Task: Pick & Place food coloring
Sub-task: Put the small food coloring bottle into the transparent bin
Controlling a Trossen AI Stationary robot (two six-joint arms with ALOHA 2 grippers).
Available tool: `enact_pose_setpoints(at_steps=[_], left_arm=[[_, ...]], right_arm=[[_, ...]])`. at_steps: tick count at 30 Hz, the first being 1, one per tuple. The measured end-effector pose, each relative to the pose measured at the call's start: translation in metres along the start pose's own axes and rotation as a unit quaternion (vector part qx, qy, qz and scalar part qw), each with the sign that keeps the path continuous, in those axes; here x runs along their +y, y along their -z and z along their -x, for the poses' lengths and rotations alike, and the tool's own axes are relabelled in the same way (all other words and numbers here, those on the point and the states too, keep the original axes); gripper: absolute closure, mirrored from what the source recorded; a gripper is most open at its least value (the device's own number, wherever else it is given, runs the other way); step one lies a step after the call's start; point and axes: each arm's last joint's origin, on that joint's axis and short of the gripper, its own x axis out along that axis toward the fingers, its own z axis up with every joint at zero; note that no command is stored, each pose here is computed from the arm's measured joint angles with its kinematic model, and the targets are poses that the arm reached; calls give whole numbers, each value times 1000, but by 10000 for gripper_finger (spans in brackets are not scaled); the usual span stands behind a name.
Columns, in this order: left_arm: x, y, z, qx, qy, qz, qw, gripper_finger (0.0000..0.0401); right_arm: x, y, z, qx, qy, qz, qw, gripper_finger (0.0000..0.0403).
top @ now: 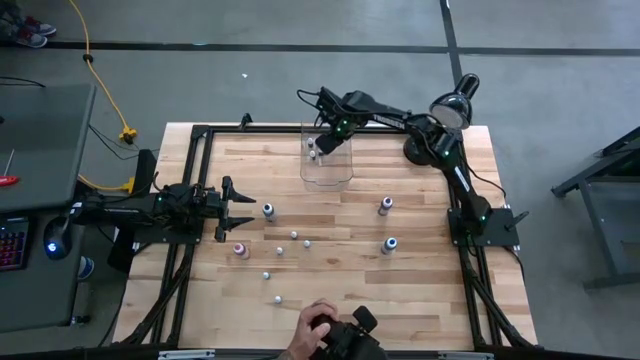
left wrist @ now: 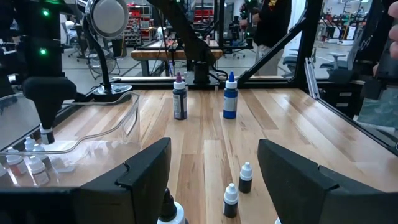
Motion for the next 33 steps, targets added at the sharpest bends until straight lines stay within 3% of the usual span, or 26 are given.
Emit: enact_pose_setpoints(at_steps=[8,15,33], left_arm=[[0,0,0,0,0,0,1000,162],[0,0,0,0,0,0,1000,162],[0,0,0,0,0,0,1000,162]], right_arm=[[1,-1,-9,4,-17,6,1000,366],[0,-1,-8,0,-3,10,1000,337],[0,-1,-8,-3,9,18,1000,328]])
